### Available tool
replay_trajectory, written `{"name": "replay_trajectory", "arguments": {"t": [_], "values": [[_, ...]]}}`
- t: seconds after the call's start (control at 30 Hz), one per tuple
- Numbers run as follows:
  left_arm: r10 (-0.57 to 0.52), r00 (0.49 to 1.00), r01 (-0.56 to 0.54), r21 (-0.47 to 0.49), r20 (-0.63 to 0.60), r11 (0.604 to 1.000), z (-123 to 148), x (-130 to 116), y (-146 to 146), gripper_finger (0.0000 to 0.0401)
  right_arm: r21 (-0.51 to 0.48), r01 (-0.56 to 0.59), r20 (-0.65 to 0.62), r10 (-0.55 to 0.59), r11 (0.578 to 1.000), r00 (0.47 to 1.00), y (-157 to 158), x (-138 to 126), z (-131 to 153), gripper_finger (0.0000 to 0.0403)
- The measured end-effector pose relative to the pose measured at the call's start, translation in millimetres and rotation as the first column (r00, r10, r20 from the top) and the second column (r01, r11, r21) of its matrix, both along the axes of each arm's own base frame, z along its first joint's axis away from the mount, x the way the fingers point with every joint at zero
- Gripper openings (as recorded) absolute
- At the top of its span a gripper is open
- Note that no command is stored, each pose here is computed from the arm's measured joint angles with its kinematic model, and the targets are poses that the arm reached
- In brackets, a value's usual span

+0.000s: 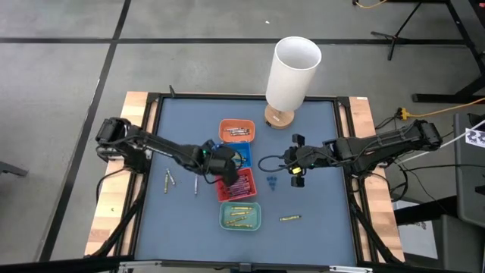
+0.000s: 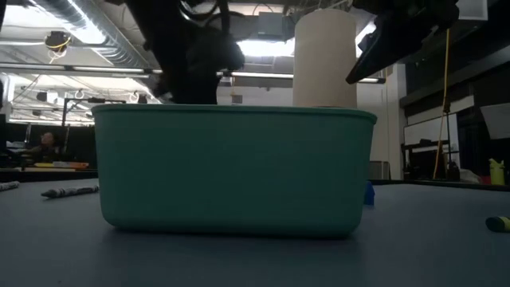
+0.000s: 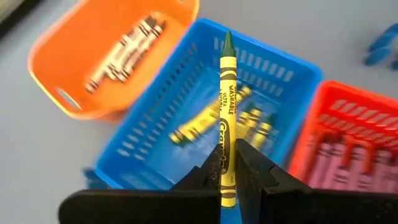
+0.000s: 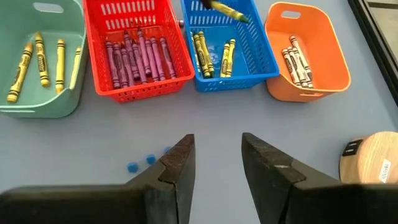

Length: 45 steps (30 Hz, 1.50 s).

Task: Sort crayons
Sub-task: Put the green crayon into the blue bin, then put the gray crayon into the orange bin

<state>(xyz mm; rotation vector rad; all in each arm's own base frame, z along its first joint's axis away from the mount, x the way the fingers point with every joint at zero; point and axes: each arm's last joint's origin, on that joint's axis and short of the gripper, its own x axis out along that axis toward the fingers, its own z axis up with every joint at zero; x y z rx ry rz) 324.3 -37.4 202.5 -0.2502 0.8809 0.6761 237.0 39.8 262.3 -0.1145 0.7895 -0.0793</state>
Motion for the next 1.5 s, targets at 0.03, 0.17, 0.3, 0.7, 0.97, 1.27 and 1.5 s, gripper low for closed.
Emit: {"name": "replay_trajectory", "arguments": {"t": [0.03,0.17,0.3,0.7,0.97,1.27,1.5], "values": [[-0.018,1.000,0.019,0.017,-0.017,1.000,0,0,4,0.0008,0.000,0.000,0.000,0.000,1.000,1.000,0,0,0,0.0129],[-0.110,0.990,0.113,0.032,-0.083,0.993,-1,1,13,0.0008,0.039,-0.013,-0.004,0.013,0.999,1.000,1,0,0,0.0129],[-0.182,0.976,0.186,0.024,-0.120,0.982,-1,2,16,0.0015,0.120,-0.035,-0.006,0.035,0.992,0.999,3,0,-1,0.0129],[-0.229,0.960,0.241,0.062,-0.159,0.968,-1,2,17,0.0084,0.182,-0.055,-0.024,0.060,0.982,0.998,5,-3,-22,0.0129],[-0.207,0.971,0.208,-0.001,-0.120,0.978,2,-1,16,0.0113,0.181,-0.058,-0.017,0.062,0.982,0.998,5,-2,-21,0.0129],[-0.115,0.992,0.106,-0.150,-0.050,0.983,33,-26,15,0.0114,0.181,-0.059,-0.016,0.063,0.982,0.998,5,-2,-21,0.0129],[0.097,0.983,-0.139,-0.292,-0.154,0.946,38,-53,6,0.0114,0.181,-0.059,-0.016,0.063,0.982,0.998,5,-2,-21,0.0129]]}}
